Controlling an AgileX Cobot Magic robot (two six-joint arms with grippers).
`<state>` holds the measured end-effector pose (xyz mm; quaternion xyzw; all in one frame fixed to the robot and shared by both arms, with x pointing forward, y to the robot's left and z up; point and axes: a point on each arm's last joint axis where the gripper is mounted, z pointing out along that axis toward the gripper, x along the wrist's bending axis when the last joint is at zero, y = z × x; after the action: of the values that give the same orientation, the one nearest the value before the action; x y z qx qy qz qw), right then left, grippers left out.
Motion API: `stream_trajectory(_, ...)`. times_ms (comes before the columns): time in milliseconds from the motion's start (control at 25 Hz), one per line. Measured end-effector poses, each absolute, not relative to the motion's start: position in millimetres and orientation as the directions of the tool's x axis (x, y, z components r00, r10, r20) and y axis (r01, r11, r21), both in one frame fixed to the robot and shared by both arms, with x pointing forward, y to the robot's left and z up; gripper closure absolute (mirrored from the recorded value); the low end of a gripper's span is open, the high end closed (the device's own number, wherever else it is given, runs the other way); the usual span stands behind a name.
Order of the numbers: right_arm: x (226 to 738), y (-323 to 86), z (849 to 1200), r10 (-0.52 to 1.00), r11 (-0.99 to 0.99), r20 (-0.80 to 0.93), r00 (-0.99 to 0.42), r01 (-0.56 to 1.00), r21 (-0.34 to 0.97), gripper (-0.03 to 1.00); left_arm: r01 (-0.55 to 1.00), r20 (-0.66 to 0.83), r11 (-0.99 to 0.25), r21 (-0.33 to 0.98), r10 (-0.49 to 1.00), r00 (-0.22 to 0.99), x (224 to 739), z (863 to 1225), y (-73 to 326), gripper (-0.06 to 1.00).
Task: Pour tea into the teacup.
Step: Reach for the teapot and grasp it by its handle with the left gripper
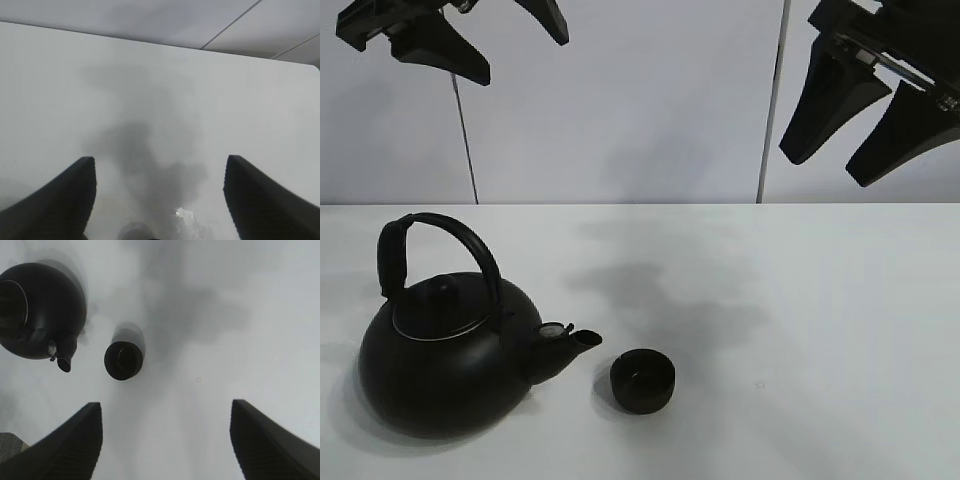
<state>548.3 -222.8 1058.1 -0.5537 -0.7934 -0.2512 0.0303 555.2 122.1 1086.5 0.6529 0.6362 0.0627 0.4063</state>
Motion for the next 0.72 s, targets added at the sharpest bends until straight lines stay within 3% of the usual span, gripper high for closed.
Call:
stream_trajectory(440, 548.3, -222.7, 1058.2, 0.863, 0.26, 0.327, -0.385, 0.894, 0.365, 0.47, 0.779, -0.431, 0.134, 0.612, 0.883, 0.187, 555.2, 1086.4, 122.1, 0.42)
stream_trajectory(720, 548.3, -222.7, 1058.2, 0.863, 0.26, 0.327, -0.385, 0.894, 0.365, 0.47, 0.731, -0.328, 0.005, 0.683, 0.895, 0.301, 548.5, 1078.9, 126.8, 0.42)
